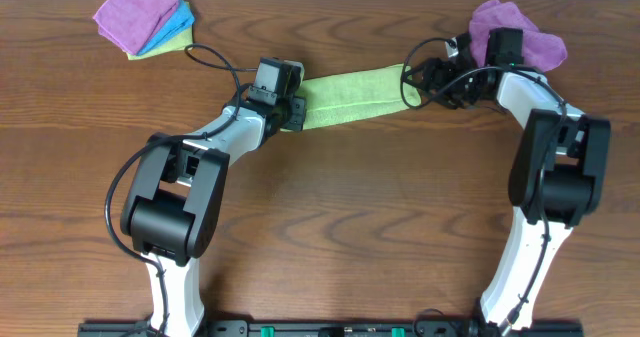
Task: Fold the cloth
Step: 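Grasp the right end with the right gripper and fold it toward the left gripper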
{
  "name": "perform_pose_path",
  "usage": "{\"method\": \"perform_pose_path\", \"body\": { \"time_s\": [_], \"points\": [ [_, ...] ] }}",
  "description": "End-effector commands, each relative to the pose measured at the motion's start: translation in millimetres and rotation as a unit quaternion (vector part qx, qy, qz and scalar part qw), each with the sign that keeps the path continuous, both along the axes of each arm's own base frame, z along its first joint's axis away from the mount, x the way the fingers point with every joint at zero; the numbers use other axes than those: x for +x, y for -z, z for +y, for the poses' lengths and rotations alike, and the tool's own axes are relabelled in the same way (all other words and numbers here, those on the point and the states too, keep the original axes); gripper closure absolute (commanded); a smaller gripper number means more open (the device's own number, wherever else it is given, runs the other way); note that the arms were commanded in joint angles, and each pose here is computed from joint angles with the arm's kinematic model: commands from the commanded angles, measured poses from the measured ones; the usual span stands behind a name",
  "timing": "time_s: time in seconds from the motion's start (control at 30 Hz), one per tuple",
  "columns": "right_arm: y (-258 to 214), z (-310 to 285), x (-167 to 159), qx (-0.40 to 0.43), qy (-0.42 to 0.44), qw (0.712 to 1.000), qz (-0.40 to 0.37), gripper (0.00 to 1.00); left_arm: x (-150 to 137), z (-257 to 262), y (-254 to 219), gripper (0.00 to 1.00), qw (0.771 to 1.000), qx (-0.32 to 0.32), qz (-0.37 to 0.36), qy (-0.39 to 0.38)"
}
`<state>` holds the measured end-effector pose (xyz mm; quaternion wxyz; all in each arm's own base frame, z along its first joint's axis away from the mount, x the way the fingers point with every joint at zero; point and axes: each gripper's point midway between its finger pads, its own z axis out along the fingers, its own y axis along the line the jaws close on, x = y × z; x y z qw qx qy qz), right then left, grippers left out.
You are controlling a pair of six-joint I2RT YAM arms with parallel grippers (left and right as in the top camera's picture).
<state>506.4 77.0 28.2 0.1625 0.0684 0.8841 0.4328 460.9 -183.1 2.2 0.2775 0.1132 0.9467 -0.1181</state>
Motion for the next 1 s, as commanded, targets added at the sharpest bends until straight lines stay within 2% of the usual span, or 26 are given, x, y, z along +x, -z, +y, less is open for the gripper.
{"method": "perform_pose_path", "body": {
  "time_s": [0.0, 0.3, 0.4, 0.47, 0.57, 0.67, 0.7, 0.97],
  "points": [
    [34, 11, -14, 0.010, -0.001, 0.998, 0.058, 0.14, -18, 4, 29, 0.94, 0.999, 0.020, 0.041, 0.012],
    [40, 35, -21, -0.011, -0.025, 0.998, 0.064, 0.16, -18, 4, 28, 0.94, 0.999, 0.020, 0.039, 0.012],
    [44, 34, -21, -0.027, -0.022, 0.997, 0.066, 0.26, -18, 4, 29, 0.94, 0.999, 0.020, 0.039, 0.012],
    [46, 32, -20, -0.035, -0.019, 0.997, 0.066, 0.38, -18, 4, 29, 0.95, 0.999, 0.020, 0.039, 0.012],
    [51, 26, -18, -0.052, -0.005, 0.996, 0.071, 0.41, -19, 4, 29, 0.94, 0.999, 0.021, 0.041, 0.012],
    [55, 20, -16, -0.071, 0.008, 0.995, 0.074, 0.41, -23, 6, 32, 0.94, 0.998, 0.029, 0.049, 0.021],
    [56, 18, -14, -0.075, 0.012, 0.994, 0.074, 0.36, -26, 7, 33, 0.94, 0.998, 0.034, 0.053, 0.026],
    [51, 15, 5, -0.078, 0.039, 0.995, 0.045, 0.35, -29, 8, 35, 0.94, 0.997, 0.039, 0.059, 0.031]
  ]
}}
